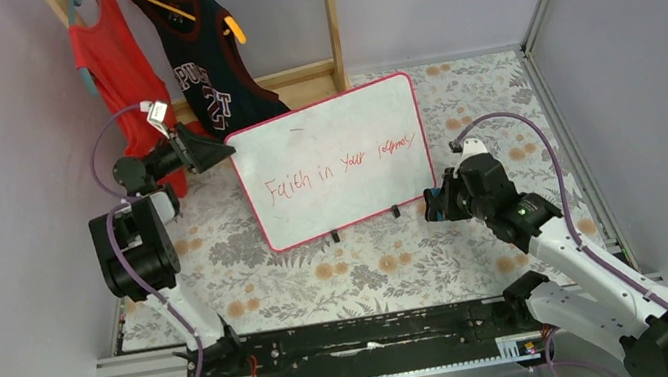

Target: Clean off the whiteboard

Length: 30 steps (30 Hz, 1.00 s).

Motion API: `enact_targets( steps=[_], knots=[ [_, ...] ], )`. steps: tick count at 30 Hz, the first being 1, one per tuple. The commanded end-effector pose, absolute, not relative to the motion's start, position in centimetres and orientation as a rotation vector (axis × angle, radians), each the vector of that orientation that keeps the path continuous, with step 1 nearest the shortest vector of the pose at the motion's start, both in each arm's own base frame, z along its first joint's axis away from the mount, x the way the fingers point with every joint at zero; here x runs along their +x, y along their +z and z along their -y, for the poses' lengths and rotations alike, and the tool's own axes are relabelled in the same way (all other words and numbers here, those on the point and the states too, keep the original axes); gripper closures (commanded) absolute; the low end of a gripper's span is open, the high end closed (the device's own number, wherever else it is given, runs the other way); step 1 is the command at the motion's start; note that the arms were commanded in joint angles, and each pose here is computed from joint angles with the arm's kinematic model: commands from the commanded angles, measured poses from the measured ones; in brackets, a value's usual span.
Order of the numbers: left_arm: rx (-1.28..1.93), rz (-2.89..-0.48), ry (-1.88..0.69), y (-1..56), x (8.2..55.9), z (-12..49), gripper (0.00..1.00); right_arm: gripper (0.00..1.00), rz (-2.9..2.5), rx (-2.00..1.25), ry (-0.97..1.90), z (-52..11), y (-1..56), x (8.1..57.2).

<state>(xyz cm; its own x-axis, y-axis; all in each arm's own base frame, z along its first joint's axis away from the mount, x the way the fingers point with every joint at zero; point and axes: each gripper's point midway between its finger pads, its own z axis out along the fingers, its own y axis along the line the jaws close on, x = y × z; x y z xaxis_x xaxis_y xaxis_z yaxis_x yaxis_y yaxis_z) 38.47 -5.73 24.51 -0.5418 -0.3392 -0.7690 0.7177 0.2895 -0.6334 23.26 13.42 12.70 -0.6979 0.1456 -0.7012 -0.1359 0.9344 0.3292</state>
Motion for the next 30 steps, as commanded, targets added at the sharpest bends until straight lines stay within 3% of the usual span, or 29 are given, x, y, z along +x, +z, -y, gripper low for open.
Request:
enact_targets(
  steps=[1,30],
  knots=[
    [0.465,-1.588,-1.382,25.3,38.4,6.3,0.41,1.00,-2.249,-0.013,0.501,-14.3,14.2,23.9],
    [0.497,-1.621,-1.480,23.5,37.5,9.5,0.49,1.00,-2.248,-0.002,0.498,-14.4,13.7,24.3]
  ],
)
